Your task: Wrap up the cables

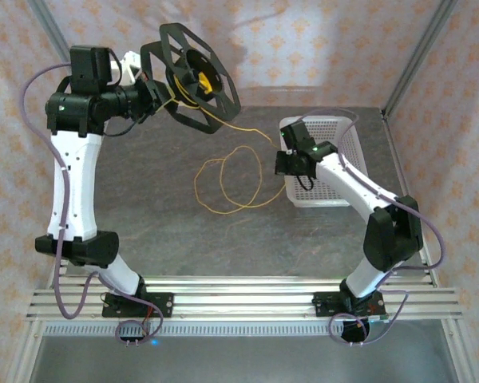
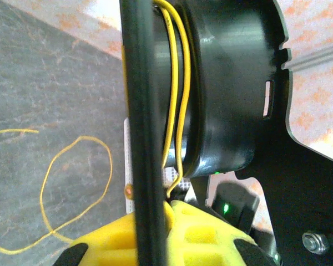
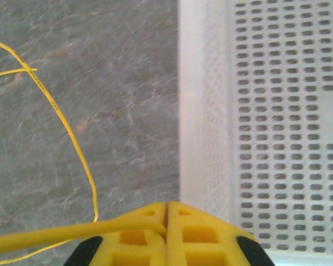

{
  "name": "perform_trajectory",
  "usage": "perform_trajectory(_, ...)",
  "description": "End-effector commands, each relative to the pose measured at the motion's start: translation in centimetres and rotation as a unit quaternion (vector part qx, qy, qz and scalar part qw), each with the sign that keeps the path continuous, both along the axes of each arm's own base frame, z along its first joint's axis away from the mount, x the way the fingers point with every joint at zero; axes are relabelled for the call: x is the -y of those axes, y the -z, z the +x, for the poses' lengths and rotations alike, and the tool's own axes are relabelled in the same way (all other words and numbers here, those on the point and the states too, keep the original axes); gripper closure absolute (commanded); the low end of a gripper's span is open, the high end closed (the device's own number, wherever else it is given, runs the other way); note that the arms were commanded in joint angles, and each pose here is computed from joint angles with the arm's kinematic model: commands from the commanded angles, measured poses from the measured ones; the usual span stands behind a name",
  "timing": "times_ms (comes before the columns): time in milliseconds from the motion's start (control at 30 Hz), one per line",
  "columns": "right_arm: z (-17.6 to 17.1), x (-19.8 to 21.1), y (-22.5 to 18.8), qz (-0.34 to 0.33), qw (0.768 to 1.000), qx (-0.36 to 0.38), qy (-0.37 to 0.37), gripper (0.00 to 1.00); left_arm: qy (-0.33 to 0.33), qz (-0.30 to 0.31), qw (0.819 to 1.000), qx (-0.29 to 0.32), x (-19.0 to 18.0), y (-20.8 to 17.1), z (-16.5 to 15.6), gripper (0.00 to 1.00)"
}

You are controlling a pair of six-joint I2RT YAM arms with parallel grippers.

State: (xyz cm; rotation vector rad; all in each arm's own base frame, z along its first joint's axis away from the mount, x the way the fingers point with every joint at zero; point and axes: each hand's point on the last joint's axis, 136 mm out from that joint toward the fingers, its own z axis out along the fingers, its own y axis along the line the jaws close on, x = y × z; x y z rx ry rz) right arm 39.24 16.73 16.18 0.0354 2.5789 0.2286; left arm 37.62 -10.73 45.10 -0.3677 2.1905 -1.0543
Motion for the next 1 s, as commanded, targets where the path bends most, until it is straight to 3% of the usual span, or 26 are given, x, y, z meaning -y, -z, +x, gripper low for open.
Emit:
perform_trajectory(0,1.1,2.8,0.4,-0.025,0.999,-0.024,0.026,1.00,0.075,0.025,0.991,0.106,2.3,-3.9,-3.5,1.00)
perform_trajectory(467,7.5,6.0,-0.1,0.001,0.998,-0.043,0.054,1.00,0.237,0.106,0.957,0.126,7.4,-0.8,-11.8,1.00)
perform_trajectory(700,8.0,6.4,-1.3,0.005,0.998,-0.040,0.053,1.00,0.292,0.258,0.912,0.126,9.1,4.0,-14.6,1.00)
perform_trajectory(967,7.1,6.0,-4.1,0.013,0.999,-0.024,0.027,1.00,0.272,0.432,0.848,0.142,8.2,8.1,-12.1,1.00)
